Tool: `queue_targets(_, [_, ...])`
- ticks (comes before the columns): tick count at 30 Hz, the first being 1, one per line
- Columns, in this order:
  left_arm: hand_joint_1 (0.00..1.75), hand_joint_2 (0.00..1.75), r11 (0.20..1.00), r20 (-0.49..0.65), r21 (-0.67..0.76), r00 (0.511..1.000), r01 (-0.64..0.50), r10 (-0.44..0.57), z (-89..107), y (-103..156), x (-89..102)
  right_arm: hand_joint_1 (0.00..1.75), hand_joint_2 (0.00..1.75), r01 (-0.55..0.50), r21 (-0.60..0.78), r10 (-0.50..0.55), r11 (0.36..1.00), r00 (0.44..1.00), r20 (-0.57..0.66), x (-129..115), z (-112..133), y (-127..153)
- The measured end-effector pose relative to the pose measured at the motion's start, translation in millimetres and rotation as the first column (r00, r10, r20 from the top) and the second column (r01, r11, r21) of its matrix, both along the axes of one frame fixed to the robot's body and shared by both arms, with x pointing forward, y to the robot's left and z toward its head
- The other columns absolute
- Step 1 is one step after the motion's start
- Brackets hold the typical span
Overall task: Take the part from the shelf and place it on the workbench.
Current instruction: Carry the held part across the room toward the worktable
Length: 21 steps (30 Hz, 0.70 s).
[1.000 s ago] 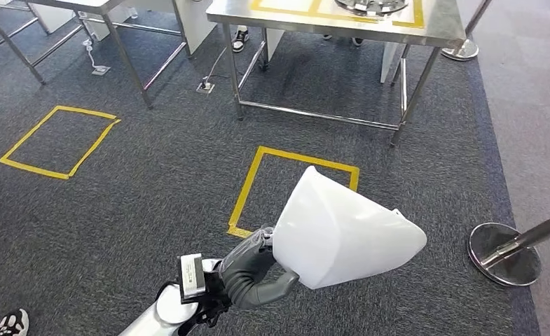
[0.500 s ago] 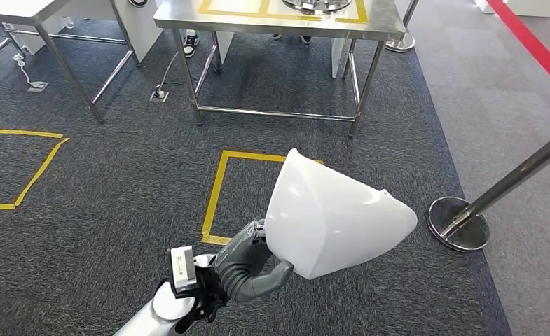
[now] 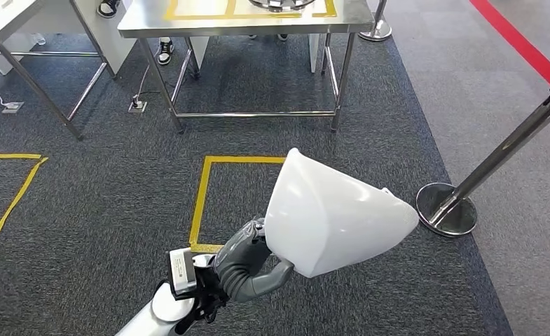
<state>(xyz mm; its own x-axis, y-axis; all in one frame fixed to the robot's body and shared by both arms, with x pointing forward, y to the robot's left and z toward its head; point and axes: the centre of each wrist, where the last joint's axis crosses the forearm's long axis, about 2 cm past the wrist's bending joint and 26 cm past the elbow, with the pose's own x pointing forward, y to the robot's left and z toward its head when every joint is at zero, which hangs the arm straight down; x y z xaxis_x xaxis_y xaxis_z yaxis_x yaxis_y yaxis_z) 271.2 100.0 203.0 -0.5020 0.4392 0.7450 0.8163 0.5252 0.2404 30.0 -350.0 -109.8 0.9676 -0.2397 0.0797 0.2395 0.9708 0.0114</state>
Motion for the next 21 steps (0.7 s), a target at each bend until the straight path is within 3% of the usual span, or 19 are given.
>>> queue_targets(21, [1.75,1.75,1.0,0.003,0.0,1.0,-0.008,0.008,0.6,0.0,-1.7,0.0,0.0,-0.007,-0.002,0.007,1.0,1.0,0.009,-2.3,-0.4,1.4])
